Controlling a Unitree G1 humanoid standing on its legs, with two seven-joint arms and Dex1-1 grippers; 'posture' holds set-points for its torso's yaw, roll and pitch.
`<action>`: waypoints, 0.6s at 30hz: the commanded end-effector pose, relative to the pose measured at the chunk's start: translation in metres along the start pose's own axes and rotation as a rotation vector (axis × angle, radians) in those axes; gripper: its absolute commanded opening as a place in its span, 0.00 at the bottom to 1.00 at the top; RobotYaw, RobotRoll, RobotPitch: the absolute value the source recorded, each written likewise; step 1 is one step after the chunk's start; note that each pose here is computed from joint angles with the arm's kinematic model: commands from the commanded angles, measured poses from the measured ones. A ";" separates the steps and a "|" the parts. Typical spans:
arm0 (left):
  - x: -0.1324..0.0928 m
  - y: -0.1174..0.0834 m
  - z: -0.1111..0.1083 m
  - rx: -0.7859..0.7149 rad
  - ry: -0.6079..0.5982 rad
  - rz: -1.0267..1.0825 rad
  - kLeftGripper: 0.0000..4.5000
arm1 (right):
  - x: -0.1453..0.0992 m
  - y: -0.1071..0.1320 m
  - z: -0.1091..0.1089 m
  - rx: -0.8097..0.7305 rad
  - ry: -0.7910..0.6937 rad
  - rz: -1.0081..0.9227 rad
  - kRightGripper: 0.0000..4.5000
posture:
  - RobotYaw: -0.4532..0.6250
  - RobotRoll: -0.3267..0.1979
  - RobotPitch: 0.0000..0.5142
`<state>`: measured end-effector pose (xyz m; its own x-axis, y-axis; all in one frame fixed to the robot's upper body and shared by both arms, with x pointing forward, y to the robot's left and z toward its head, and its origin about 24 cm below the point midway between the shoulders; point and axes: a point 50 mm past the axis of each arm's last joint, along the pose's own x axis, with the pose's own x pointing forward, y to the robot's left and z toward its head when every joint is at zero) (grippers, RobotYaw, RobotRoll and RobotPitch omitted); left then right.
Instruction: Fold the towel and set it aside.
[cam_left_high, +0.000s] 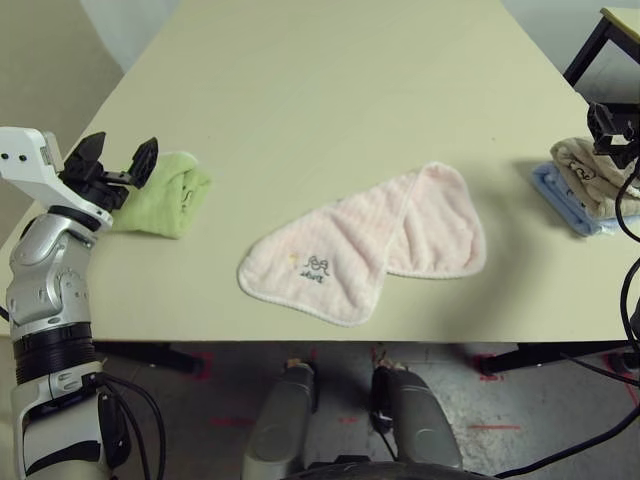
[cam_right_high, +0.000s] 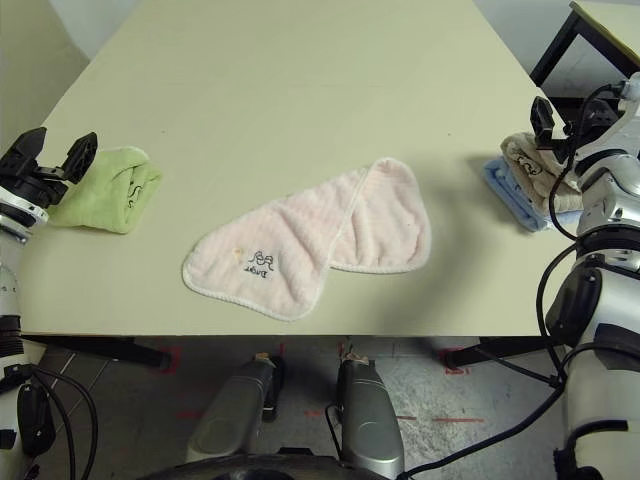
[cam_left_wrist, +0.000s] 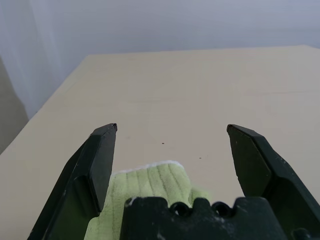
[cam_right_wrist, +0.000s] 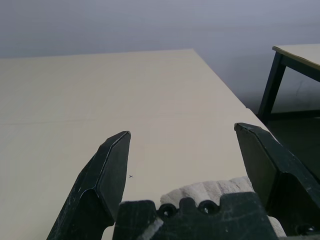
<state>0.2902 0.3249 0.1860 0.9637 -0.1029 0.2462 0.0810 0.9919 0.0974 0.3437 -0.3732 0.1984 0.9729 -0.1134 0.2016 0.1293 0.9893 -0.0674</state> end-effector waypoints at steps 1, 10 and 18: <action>-0.002 0.002 0.002 0.003 -0.009 0.006 1.00 | 0.000 0.000 0.000 -0.001 0.005 0.001 0.99 | 0.57 0.62 0.20; 0.007 -0.011 0.009 -0.009 -0.013 -0.065 1.00 | 0.001 0.000 0.004 -0.005 -0.002 0.029 0.99 | 0.55 0.62 0.20; 0.026 -0.062 0.039 -0.030 0.036 -0.489 1.00 | 0.009 0.023 0.019 -0.023 0.015 0.341 0.99 | 0.49 0.62 0.22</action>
<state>0.3017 0.2710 0.2243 0.8650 -0.4629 0.1939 0.4370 0.8847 0.1623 0.3517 -0.3539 0.2107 0.9754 0.1439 0.1668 -0.1245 0.9848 -0.1213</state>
